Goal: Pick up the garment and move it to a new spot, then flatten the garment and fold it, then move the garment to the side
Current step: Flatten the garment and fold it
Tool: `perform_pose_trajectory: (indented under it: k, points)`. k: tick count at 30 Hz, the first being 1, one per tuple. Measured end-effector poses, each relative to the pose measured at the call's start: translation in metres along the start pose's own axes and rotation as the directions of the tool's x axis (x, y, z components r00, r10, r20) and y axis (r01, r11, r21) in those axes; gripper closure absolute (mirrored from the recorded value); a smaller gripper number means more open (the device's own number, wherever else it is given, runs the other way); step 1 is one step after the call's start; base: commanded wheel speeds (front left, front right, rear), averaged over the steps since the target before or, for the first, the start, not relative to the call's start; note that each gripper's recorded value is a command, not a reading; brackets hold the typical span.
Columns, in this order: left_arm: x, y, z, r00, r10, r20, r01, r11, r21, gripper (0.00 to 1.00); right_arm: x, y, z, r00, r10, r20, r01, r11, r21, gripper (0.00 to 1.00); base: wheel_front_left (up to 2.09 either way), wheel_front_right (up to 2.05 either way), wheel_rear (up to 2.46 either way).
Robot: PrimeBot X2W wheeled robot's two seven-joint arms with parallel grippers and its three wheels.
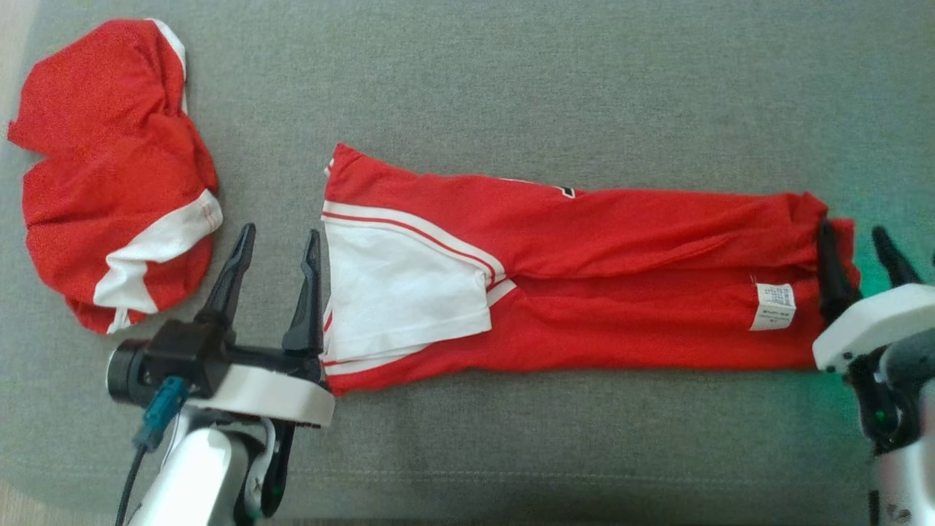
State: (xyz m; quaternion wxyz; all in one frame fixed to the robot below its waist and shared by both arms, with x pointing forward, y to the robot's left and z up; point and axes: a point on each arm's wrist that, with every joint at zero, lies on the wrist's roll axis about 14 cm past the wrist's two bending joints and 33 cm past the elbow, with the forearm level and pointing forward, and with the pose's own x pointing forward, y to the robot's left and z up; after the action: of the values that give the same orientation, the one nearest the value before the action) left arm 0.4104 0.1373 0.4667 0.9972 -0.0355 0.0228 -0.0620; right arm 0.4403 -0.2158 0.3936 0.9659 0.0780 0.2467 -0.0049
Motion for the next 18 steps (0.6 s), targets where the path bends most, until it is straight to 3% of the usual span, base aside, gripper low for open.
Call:
perform_pose_trajectory:
  k: [8, 17, 18]
  points:
    - [0.004, 0.0, -0.003, 1.0, 0.001, -0.005, -0.001, 1.0, -0.007, 0.0, -0.003, 0.007, -0.04, 0.988, 0.015, -0.156, -0.004, 0.997, 0.075, 0.0, 0.0, 0.0, 0.0]
    - [0.006, -0.002, -0.009, 1.0, -0.007, -0.019, 0.007, 1.0, -0.01, 0.0, -0.009, 0.013, -0.048, 0.984, 0.03, -0.173, -0.009, 0.992, 0.124, 0.0, 0.0, 0.0, 0.0]
    - [0.006, -0.003, -0.009, 1.0, -0.012, -0.019, 0.011, 1.0, -0.011, 0.0, -0.009, 0.013, -0.048, 0.984, 0.034, -0.176, -0.011, 0.992, 0.13, 0.11, 0.0, 0.0, 0.0]
